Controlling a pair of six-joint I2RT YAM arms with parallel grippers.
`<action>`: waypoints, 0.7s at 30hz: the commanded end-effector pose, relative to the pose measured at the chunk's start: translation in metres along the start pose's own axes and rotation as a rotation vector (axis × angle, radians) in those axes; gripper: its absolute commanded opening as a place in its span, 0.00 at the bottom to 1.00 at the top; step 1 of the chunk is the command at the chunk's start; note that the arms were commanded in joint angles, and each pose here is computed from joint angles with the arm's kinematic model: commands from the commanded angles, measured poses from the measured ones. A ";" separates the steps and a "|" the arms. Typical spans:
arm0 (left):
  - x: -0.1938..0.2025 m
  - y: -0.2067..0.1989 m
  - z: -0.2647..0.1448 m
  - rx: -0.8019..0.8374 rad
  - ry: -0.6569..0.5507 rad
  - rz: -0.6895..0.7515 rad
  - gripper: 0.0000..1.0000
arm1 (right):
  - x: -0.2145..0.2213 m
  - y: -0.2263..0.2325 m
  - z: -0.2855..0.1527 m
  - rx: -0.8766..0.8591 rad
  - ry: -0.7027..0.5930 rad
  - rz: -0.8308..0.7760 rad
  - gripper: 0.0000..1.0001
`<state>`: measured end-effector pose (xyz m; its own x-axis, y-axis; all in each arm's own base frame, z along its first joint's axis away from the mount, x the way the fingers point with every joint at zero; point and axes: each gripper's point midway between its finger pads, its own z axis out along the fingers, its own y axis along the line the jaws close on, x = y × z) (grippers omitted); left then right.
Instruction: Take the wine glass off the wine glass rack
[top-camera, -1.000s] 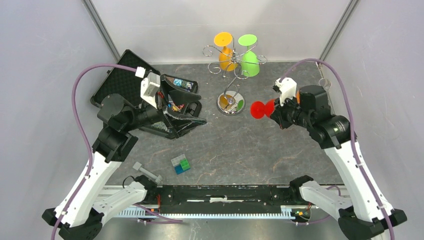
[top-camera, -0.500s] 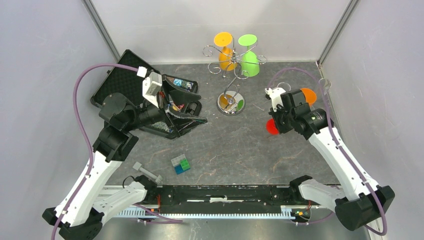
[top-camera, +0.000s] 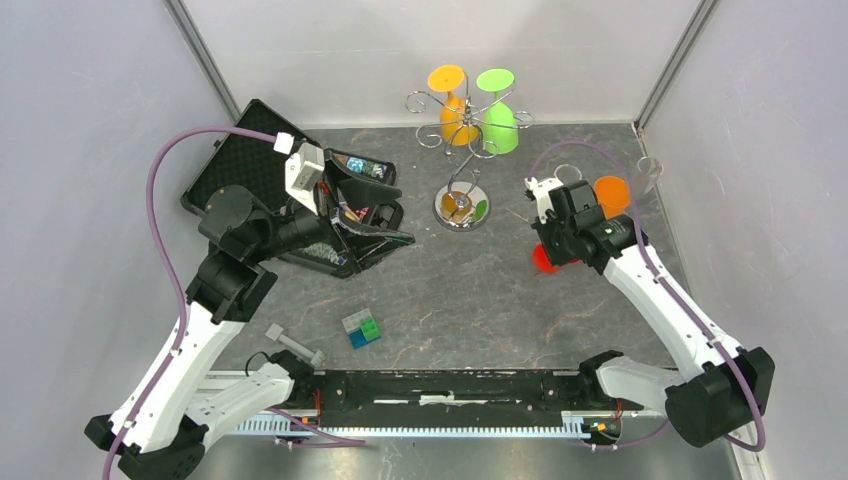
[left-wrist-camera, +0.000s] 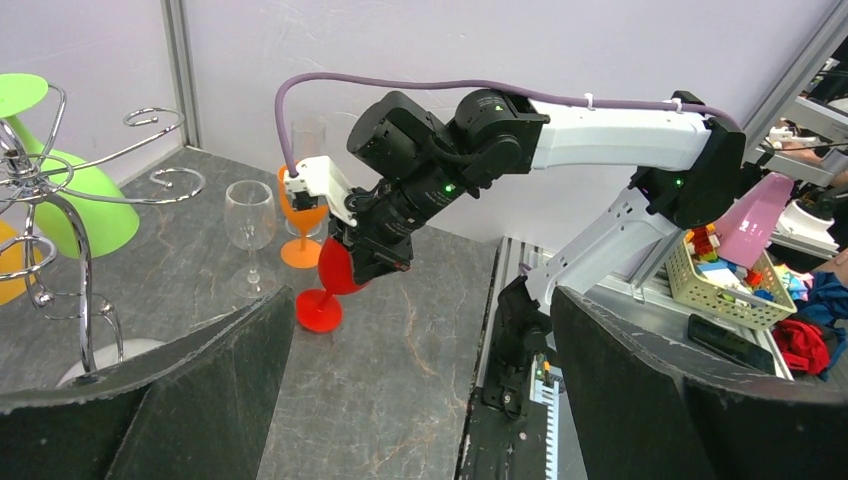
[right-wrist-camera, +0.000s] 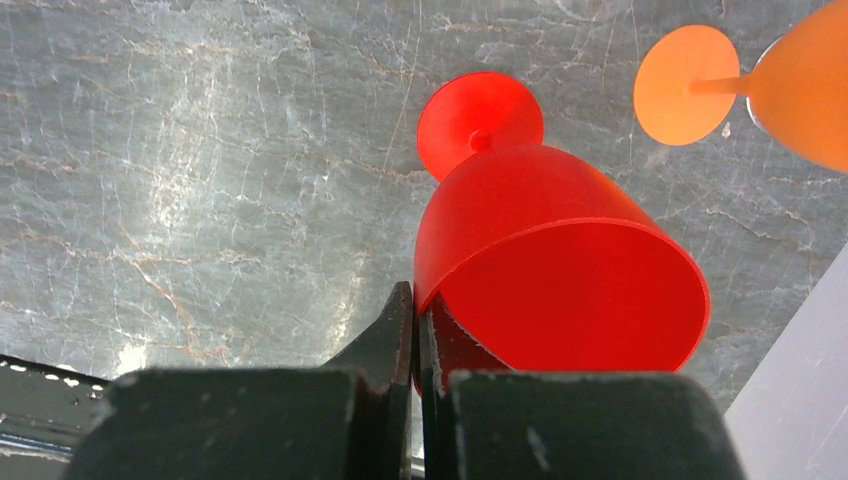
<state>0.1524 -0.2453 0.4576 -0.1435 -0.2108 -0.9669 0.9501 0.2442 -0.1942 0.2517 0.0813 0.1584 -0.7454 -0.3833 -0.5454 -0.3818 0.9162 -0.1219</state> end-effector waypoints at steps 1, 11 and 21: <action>-0.006 0.003 -0.001 -0.014 -0.019 0.053 1.00 | -0.014 -0.001 0.008 0.015 -0.048 0.015 0.01; -0.004 0.004 0.001 -0.013 -0.014 0.028 1.00 | -0.020 -0.008 0.014 0.054 -0.046 0.016 0.30; -0.006 0.045 0.008 -0.205 -0.036 -0.014 1.00 | -0.055 -0.013 -0.013 0.070 -0.193 0.078 0.56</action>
<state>0.1746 -0.2494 0.4487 -0.1744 -0.2108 -0.9619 0.9220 0.3081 -0.2346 0.2701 0.0810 0.1552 -0.7462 -0.3506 -0.5659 -0.3279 0.9334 -0.1460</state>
